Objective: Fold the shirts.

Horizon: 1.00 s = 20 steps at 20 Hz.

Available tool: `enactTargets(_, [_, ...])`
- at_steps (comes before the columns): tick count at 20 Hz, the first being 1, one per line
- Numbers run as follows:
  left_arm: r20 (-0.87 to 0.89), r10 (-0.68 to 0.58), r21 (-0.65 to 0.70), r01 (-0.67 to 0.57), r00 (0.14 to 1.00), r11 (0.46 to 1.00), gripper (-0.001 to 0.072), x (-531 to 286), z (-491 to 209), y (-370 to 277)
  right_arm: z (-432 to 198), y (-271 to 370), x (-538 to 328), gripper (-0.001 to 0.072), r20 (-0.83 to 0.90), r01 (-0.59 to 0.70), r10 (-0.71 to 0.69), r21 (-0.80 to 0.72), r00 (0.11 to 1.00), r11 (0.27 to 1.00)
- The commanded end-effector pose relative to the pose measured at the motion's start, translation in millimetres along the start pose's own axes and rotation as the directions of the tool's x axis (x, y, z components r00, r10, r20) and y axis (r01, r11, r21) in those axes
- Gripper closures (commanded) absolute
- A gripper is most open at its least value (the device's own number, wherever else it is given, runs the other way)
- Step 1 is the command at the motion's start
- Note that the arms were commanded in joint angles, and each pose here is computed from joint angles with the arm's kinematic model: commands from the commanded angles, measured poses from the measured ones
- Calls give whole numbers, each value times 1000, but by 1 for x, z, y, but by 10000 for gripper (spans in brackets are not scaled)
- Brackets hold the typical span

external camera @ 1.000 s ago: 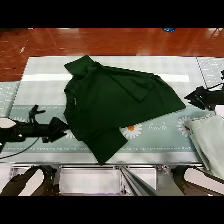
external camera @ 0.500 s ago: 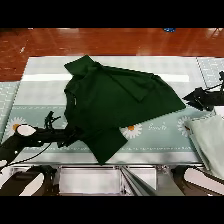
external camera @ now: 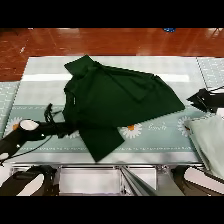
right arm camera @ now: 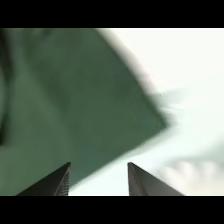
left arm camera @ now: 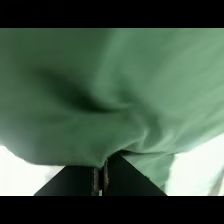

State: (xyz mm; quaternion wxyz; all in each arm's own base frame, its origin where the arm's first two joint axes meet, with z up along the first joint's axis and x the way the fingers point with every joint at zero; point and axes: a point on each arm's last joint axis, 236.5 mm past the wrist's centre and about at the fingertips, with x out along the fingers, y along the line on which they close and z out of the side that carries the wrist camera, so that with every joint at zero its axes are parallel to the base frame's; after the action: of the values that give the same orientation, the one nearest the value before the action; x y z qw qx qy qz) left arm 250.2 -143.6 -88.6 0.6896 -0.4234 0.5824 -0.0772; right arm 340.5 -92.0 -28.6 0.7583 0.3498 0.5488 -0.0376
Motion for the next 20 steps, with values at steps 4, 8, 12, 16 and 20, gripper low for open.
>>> enactTargets(4, [107,-56,-13,58,993,998,688,-33,52,-5,-11,-44,3,300,-69,90,-86,67,994,994])
enactTargets(8, [95,-54,5,54,994,999,688,-32,48,-5,-30,-32,29,300,-190,-18,41,118,981,993])
enactTargets(12, [69,-60,6,60,996,998,688,-31,42,-6,-49,-19,44,300,-288,-65,91,99,953,993])
enactTargets(16, [67,-61,6,60,996,998,687,-31,41,-7,-64,-3,66,300,-354,-58,65,31,933,998])
enactTargets(20, [67,-60,6,60,996,998,688,-31,41,-6,-64,19,93,301,-345,-81,77,2,936,997])
